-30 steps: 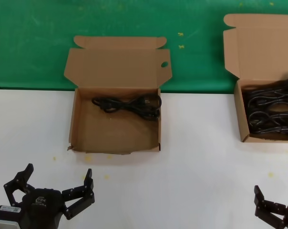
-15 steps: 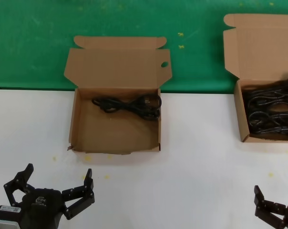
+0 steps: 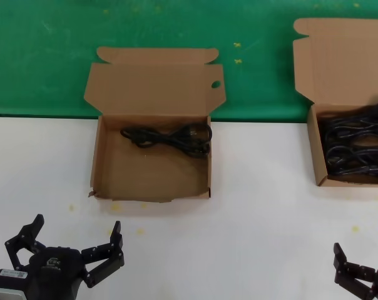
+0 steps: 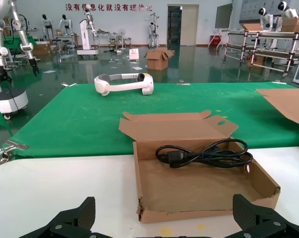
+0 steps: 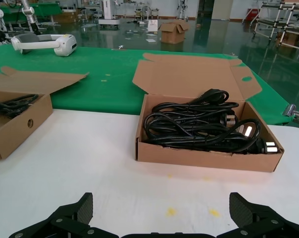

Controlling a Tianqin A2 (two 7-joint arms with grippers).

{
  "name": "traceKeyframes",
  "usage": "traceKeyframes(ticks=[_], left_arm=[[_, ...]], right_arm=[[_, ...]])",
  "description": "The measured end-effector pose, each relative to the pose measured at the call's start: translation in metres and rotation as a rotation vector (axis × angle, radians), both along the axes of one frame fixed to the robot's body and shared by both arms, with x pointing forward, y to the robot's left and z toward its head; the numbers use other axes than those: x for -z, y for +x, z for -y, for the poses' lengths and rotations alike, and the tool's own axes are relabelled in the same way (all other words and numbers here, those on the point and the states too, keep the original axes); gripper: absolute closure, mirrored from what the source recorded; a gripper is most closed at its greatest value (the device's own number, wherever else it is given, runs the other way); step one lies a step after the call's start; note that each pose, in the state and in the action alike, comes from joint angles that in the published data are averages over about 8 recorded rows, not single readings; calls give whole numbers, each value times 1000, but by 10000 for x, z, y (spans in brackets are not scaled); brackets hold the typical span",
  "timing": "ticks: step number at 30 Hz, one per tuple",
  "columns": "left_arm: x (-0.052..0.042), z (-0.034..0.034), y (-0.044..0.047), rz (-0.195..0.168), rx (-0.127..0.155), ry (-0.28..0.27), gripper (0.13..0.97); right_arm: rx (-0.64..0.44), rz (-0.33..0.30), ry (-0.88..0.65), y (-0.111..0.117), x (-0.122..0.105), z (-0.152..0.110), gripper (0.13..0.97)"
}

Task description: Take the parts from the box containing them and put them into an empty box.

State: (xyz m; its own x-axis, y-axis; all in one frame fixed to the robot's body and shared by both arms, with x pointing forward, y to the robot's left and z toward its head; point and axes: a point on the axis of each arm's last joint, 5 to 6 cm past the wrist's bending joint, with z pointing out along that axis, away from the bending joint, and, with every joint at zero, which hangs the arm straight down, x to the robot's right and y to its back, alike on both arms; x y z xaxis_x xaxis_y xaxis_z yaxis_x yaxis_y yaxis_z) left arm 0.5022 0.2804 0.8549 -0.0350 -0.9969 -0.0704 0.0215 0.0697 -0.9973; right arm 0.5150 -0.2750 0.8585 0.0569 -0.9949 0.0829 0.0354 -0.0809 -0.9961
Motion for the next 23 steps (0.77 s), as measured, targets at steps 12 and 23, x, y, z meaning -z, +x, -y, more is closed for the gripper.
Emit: traceKeyframes(ticks=[12, 23], left_arm=[[0, 0, 0, 0, 0, 0, 132], [0, 0, 0, 0, 0, 0, 132]], right_arm=[[0, 0, 0, 0, 0, 0, 130], [0, 0, 0, 0, 0, 0, 130]])
